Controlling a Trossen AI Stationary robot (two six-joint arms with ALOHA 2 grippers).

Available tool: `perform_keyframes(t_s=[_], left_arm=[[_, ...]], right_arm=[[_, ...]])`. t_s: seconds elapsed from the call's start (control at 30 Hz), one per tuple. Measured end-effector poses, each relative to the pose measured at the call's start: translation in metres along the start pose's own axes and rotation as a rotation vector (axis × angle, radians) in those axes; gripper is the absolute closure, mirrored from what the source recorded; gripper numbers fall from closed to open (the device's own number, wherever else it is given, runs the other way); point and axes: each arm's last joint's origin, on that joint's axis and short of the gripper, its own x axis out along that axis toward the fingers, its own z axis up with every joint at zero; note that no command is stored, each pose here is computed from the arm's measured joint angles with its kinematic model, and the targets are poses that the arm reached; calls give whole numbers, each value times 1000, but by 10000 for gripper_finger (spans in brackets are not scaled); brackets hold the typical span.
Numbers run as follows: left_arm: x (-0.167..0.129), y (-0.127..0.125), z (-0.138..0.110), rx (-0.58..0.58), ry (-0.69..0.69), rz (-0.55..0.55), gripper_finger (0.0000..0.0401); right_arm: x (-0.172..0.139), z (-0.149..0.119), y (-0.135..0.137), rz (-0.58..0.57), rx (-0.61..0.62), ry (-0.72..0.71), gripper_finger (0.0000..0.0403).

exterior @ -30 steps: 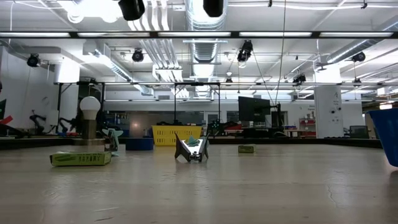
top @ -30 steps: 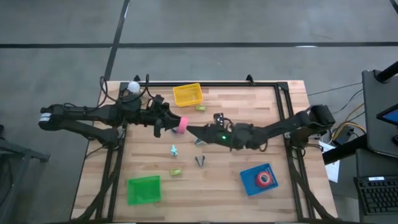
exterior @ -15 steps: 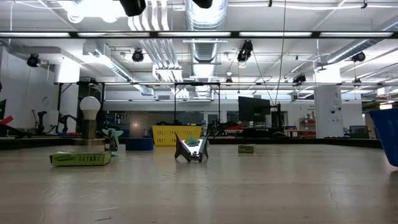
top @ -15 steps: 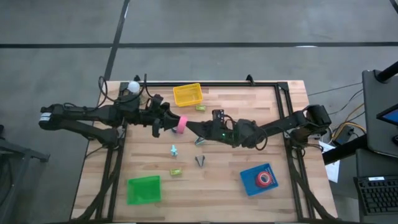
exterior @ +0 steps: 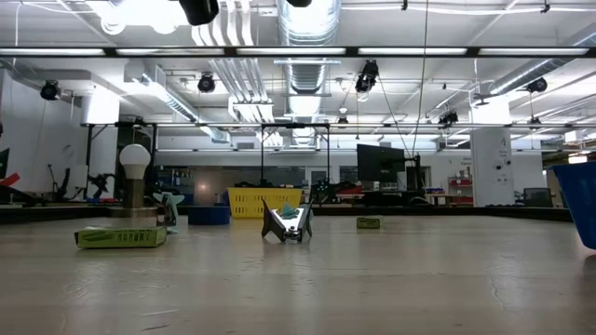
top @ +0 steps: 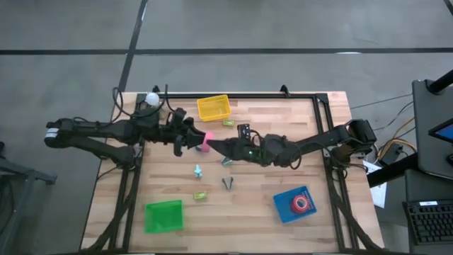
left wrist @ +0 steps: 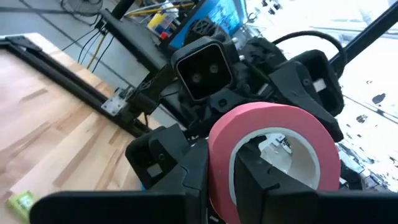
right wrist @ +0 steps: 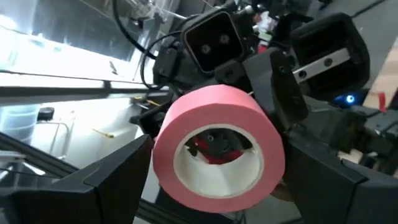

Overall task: Pick and place Stapler, Stapler remover, tape
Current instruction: Put the pink tape into the blue basket

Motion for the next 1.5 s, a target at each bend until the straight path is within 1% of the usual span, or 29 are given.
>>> perform_keyframes(t_s=[0.17, 0.3, 0.5, 0.8, 0.93, 1.03, 1.17, 1.3, 1.43, 1.5], left_arm=[[0, -2, 2, 2, -17, -13, 348], [0, -1, 1, 1, -10, -6, 348], [0, 0, 0, 5, -5, 1, 341], [0, -1, 1, -1, -9, -3, 299], [-4, -2, 2, -21, -15, -8, 276], [-9, -5, 5, 2, -24, -16, 258], [-22, -10, 9, 54, -33, -33, 239], [-38, -16, 12, 75, -39, -49, 231], [-54, -23, 18, 88, -72, -83, 233], [-57, -25, 19, 92, -83, -92, 233]], right_arm=[[4, 2, 9, 19, -25, 4, 70], [5, 1, 5, -18, -35, 15, 76], [5, 1, 4, -25, -35, 17, 81], [5, 1, 4, -23, -66, 19, 132], [4, 2, 6, -16, -65, 22, 135], [3, 2, 9, 2, -66, 42, 130], [1, 5, 19, 48, -66, 85, 125], [-3, 8, 26, 58, -64, 142, 126], [-10, 5, 30, 25, -6, 326, 128], [-18, 1, 31, -34, 17, 442, 126]])
